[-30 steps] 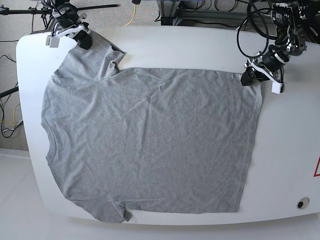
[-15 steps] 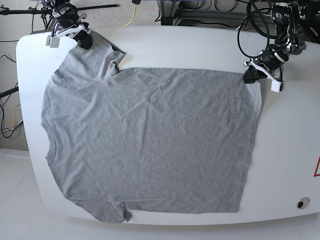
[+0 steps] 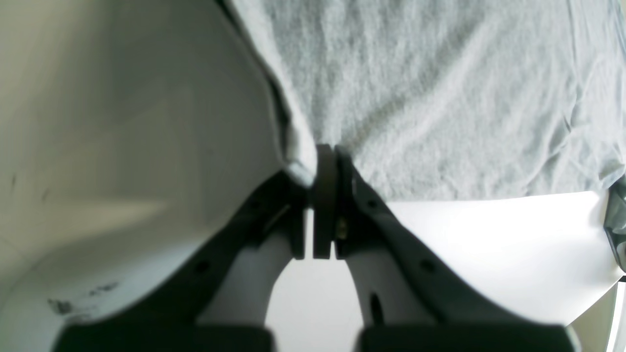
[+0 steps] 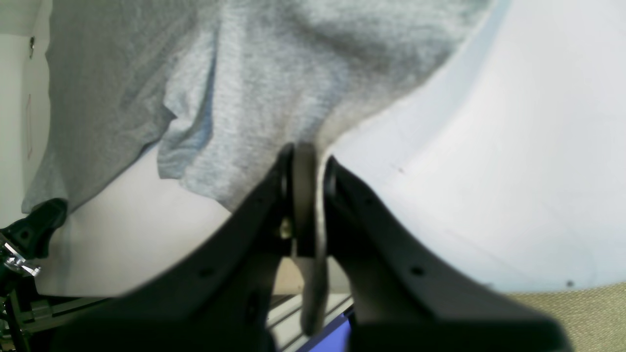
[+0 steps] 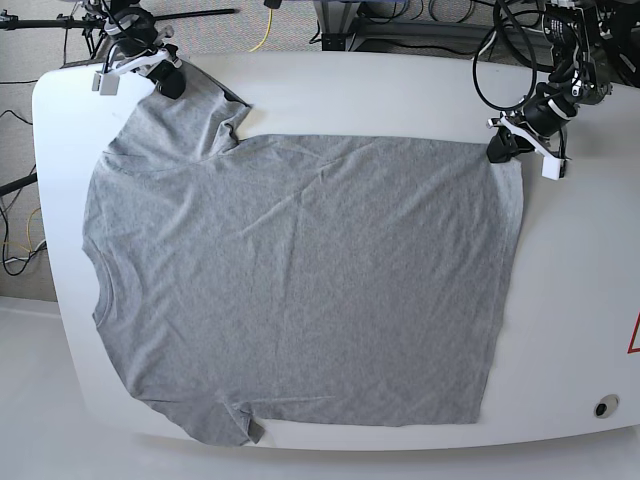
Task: Fold the T-shirt properly
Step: 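Pull the gripped shoulder edge taut with both grippers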
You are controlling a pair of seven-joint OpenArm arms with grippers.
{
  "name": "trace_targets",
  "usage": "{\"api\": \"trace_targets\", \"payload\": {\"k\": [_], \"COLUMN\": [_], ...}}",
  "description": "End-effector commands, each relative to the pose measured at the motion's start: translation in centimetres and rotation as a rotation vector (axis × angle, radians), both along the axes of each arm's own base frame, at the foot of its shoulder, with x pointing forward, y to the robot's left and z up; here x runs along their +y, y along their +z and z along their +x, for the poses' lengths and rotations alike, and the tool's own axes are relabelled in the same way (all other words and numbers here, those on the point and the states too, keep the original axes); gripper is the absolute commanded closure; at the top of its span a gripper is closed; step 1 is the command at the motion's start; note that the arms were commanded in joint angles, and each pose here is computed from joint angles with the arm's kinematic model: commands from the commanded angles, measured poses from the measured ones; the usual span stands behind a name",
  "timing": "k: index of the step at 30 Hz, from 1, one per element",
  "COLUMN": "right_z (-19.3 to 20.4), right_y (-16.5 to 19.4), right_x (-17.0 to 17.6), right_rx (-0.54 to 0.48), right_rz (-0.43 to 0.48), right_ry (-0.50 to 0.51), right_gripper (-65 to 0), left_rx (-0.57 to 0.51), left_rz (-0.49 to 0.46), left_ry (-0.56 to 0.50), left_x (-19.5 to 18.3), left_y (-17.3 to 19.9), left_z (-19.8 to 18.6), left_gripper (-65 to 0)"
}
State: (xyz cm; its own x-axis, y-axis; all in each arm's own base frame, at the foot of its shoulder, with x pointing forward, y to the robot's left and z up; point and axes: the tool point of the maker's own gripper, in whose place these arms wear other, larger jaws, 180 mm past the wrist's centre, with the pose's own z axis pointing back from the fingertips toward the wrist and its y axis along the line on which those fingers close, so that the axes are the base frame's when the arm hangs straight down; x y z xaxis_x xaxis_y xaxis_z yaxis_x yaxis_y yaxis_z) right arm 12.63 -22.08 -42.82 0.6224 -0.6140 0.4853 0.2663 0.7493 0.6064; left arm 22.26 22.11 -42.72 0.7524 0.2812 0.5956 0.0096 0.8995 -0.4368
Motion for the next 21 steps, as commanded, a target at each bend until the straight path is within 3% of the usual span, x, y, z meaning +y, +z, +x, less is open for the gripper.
{"api": "trace_targets", "payload": {"k": [1,21], "right_z": [-0.3,-2.2], "right_y": [0.4,0.5], "right_x": [-0.2,0.0], "right_rx": [0.001,0.038], "right_rz": [-0.006,0.002], "right_ry": [0.015,0.019], "right_gripper": [0.0,0.0], "left_rx": [0.070,0.065], "left_rz": [0.054,0.089], "left_ry": [-0.019,-0.060], "left_x": [0.7,0.3], "left_y": [-1.0,0.5], "left_z": [-1.4,-5.0], "left_gripper": [0.0,0.0]}}
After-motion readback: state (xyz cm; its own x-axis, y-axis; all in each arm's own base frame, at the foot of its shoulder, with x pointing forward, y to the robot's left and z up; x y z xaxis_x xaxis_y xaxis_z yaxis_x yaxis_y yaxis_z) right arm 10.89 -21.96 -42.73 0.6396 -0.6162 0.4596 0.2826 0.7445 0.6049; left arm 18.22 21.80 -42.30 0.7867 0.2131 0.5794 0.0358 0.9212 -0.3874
